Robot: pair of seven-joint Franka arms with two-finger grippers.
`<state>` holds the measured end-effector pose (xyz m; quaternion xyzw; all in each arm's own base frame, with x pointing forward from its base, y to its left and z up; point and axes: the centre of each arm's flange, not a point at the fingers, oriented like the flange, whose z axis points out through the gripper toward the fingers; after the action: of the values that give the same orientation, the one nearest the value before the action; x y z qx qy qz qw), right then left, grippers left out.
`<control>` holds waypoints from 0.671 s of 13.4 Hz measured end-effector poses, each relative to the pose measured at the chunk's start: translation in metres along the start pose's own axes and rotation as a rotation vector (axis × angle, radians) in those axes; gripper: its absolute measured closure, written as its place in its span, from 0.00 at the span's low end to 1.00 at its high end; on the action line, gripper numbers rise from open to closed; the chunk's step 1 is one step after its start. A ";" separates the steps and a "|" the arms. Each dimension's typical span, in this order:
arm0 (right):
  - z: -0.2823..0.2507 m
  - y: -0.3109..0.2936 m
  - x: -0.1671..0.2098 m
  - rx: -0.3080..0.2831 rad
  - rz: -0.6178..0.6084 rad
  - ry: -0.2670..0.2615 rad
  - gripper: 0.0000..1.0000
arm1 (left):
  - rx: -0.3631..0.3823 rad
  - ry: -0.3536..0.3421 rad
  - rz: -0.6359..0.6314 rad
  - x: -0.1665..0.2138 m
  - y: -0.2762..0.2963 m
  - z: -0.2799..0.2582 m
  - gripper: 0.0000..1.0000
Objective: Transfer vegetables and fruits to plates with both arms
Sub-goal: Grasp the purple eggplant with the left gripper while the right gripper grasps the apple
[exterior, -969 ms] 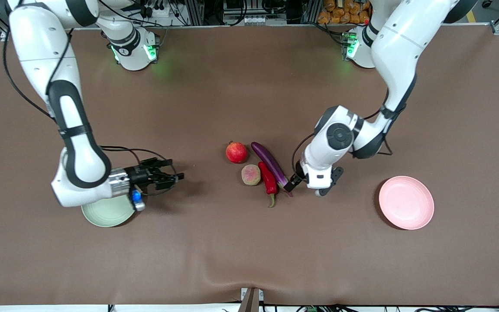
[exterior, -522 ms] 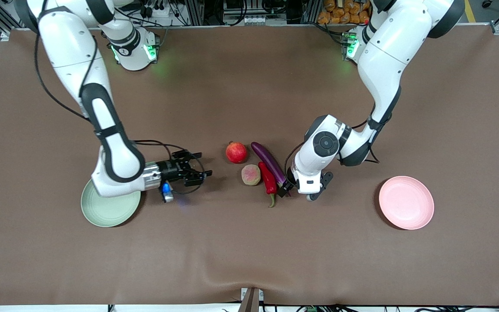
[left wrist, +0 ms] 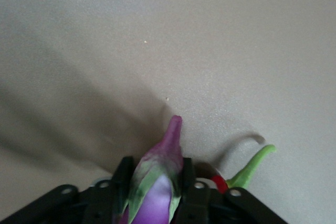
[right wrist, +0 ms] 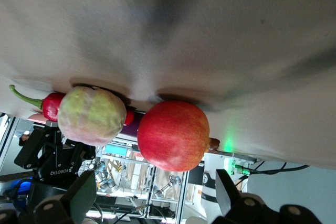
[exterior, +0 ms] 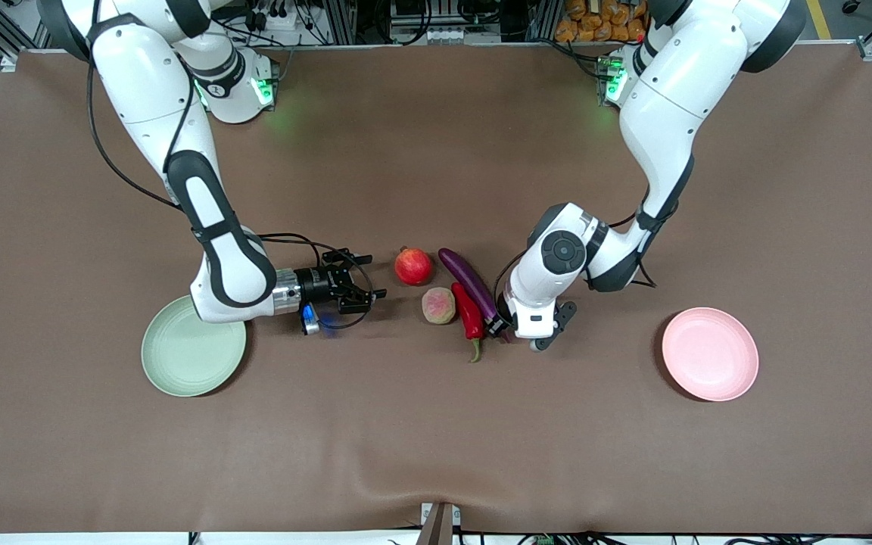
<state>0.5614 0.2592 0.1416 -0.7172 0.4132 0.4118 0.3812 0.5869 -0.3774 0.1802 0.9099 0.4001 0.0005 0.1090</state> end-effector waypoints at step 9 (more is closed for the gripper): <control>0.054 0.003 -0.015 -0.014 -0.016 0.063 0.00 | 0.088 0.068 0.160 0.092 -0.002 -0.112 0.65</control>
<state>0.5391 0.3100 0.1344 -0.7359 0.4162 0.3888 0.3661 0.6381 -0.2874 0.2811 0.9424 0.3291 0.0223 0.0549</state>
